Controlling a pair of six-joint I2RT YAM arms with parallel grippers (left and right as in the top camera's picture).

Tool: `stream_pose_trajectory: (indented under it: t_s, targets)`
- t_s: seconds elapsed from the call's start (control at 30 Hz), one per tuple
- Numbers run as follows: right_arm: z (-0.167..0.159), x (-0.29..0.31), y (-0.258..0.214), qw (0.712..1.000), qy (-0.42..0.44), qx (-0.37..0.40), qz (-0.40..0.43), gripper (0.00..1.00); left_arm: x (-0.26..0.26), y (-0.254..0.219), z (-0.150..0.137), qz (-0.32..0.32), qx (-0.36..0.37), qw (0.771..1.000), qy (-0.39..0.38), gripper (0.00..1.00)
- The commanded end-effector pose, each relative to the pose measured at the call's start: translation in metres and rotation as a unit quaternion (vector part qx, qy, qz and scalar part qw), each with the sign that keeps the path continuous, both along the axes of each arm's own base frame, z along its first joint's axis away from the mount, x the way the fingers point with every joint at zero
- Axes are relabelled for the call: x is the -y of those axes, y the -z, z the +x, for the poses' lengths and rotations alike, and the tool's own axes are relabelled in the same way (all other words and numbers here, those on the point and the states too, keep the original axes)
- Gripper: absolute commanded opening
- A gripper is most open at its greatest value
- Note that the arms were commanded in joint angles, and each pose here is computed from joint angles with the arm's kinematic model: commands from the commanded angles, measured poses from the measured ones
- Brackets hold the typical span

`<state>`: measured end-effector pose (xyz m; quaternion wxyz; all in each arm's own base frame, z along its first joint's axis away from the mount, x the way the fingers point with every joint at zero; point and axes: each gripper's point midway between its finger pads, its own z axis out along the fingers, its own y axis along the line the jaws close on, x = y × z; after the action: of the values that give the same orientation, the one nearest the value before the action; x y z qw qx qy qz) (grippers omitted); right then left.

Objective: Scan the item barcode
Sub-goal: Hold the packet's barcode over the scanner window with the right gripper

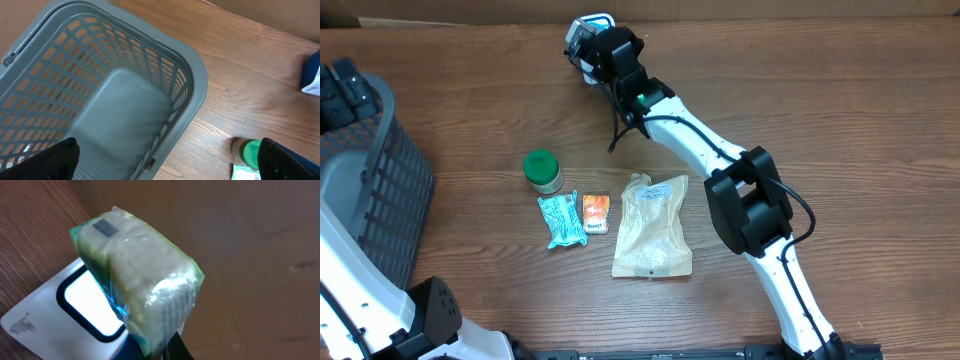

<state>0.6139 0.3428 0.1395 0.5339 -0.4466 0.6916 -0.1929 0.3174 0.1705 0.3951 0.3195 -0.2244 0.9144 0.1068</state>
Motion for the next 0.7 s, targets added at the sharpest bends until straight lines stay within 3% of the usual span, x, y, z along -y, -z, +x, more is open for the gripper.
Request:
stream_pose_trajectory:
  t_s: [0.0, 0.67]
  targets:
    - [0.000, -0.013, 0.008, 0.999, -0.029, 0.003, -0.012, 0.04, 0.003, -0.009, -0.002, 0.009, 0.012, 1.000, 0.008, 0.99]
    - [0.015, 0.019, 0.011, 0.999, 0.006, 0.010, -0.048, 0.04, 0.003, -0.009, -0.002, 0.009, 0.011, 1.000, 0.008, 1.00]
